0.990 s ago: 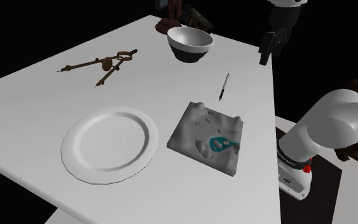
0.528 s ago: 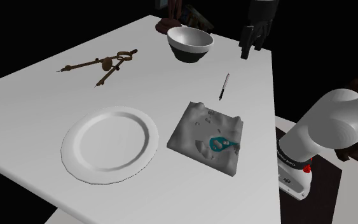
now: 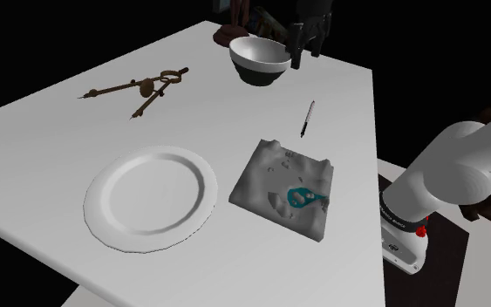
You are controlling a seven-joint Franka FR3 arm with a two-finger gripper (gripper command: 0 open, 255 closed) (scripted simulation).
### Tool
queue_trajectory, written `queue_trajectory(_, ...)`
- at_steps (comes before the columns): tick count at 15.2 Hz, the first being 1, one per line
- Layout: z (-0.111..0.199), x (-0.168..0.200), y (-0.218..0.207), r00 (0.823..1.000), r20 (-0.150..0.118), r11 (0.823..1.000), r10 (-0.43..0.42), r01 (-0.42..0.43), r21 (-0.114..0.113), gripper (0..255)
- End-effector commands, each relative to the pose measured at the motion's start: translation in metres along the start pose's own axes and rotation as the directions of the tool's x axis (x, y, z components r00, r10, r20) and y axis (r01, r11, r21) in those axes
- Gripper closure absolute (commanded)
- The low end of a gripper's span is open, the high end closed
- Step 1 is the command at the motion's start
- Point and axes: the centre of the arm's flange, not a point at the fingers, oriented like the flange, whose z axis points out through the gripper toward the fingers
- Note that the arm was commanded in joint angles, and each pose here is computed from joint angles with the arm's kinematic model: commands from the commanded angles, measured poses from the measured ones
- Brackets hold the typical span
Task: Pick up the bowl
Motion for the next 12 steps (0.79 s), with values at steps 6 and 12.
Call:
queue_trajectory(6,-0.025,0.068,-0.054,0.999,-0.036,0.999,-0.040,0.039,-0.027,0)
queue_trajectory(12,-0.044,0.121,-0.096,0.995,-0.063,0.996,-0.071,0.068,-0.049,0)
